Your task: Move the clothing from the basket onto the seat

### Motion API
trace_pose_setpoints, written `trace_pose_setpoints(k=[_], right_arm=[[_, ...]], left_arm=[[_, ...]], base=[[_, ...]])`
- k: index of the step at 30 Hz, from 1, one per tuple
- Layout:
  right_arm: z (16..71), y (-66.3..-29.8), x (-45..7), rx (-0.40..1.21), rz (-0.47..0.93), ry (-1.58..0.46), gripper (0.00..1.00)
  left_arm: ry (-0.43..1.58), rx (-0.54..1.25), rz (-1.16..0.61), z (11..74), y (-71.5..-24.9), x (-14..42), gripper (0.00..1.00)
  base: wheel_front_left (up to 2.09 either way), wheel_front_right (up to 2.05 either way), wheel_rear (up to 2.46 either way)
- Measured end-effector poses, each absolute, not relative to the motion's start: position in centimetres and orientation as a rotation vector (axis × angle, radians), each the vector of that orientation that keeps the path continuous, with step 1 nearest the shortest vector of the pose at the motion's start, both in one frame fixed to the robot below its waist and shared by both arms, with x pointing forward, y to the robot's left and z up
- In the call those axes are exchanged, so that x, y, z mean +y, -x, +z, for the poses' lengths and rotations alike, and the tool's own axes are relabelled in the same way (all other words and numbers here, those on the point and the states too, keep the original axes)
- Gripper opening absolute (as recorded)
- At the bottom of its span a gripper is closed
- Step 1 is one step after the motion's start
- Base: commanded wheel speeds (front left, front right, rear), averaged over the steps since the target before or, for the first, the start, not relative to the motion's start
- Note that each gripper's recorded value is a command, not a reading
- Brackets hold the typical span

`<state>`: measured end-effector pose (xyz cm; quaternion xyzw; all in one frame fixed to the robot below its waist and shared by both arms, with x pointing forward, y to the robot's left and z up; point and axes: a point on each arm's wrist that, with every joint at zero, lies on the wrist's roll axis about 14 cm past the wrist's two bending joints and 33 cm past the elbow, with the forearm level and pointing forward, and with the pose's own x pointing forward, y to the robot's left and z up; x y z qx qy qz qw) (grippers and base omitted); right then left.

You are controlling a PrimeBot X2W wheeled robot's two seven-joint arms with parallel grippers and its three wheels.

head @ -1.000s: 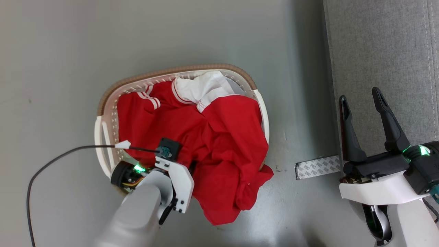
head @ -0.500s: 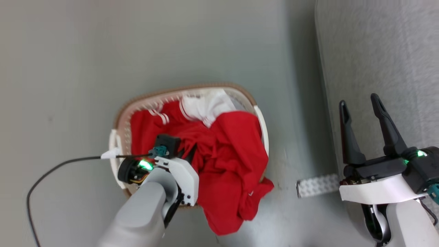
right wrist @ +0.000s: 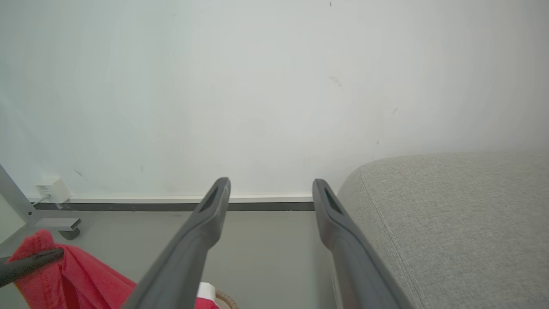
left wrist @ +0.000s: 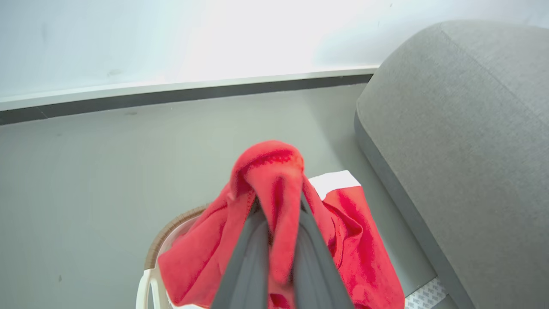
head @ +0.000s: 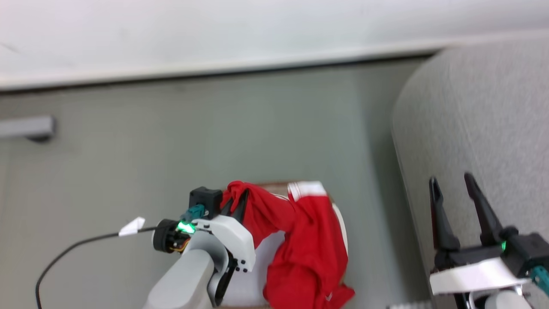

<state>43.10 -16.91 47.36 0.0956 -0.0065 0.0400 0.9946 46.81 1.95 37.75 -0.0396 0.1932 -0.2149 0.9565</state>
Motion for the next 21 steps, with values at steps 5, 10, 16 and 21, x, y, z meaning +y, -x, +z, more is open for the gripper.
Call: trace_pose_setpoints(k=[5, 10, 16, 21], right_arm=[[49.1, -40.5, -16.7, -0.047, 0.085, -0.197, 1.00], [50.3, -38.0, -16.3, -0.074, 0.098, -0.193, 1.00], [51.0, -35.6, -15.7, -0.095, 0.117, -0.195, 1.00], [51.7, -34.5, -15.4, -0.114, 0.129, -0.198, 1.00]], left_arm=[[0.089, 0.251, -0.381, 43.3, -46.2, 3.7, 0.00], [0.082, 0.138, -0.347, 47.9, -45.0, 5.4, 0.00], [0.073, 0.027, -0.326, 52.6, -43.3, 6.9, 0.00], [0.057, -0.053, -0.323, 56.4, -42.3, 7.6, 0.00]], base=[[0.00, 0.00, 0.00], [0.00, 0.00, 0.00], [0.00, 0.00, 0.00], [0.00, 0.00, 0.00]])
